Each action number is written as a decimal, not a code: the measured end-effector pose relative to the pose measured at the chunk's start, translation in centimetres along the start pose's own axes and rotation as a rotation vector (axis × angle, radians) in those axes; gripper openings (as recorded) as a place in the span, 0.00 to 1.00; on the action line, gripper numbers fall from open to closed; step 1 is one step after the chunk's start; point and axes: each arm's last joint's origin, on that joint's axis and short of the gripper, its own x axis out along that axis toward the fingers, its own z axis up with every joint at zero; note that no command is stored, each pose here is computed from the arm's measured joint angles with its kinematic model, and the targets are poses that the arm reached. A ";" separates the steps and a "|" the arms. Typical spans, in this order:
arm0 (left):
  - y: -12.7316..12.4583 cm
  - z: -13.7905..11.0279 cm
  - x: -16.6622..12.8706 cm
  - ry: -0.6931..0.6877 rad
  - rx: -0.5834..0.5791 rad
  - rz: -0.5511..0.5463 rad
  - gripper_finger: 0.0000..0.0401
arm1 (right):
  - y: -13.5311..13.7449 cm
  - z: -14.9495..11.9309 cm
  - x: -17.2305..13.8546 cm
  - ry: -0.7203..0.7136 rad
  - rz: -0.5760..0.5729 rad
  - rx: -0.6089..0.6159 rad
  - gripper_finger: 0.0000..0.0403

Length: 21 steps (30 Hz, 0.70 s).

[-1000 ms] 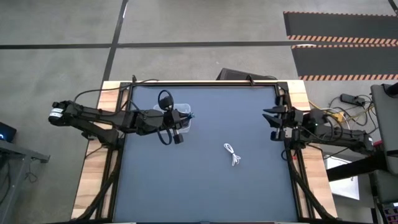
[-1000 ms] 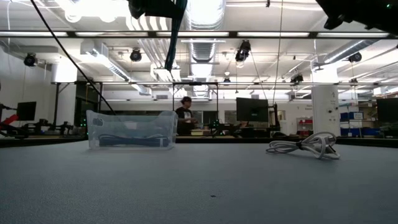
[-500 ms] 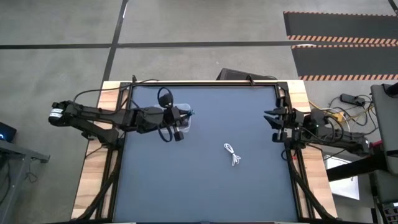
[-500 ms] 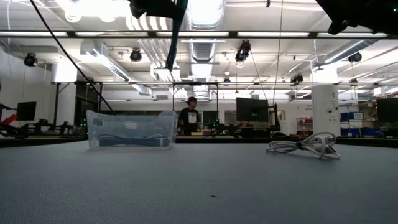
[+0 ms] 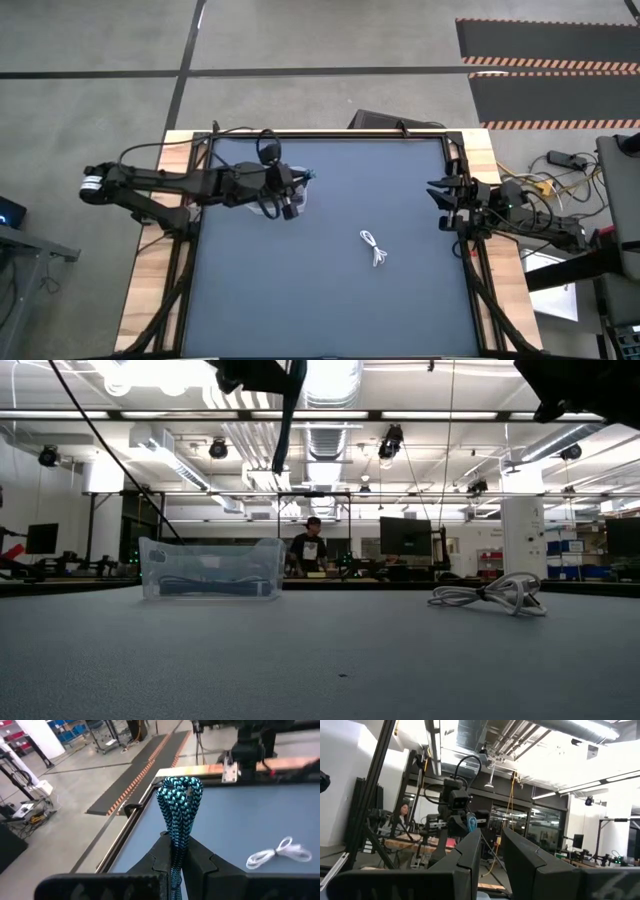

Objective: Pick and place USB-C Cables
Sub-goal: Put the blue charger cable into the bin

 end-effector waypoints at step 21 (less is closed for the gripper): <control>2.5 -8.1 5.0 0.759 0.215 -0.218 0.02 | 0.0 -0.1 -0.1 -0.002 -0.002 0.000 0.17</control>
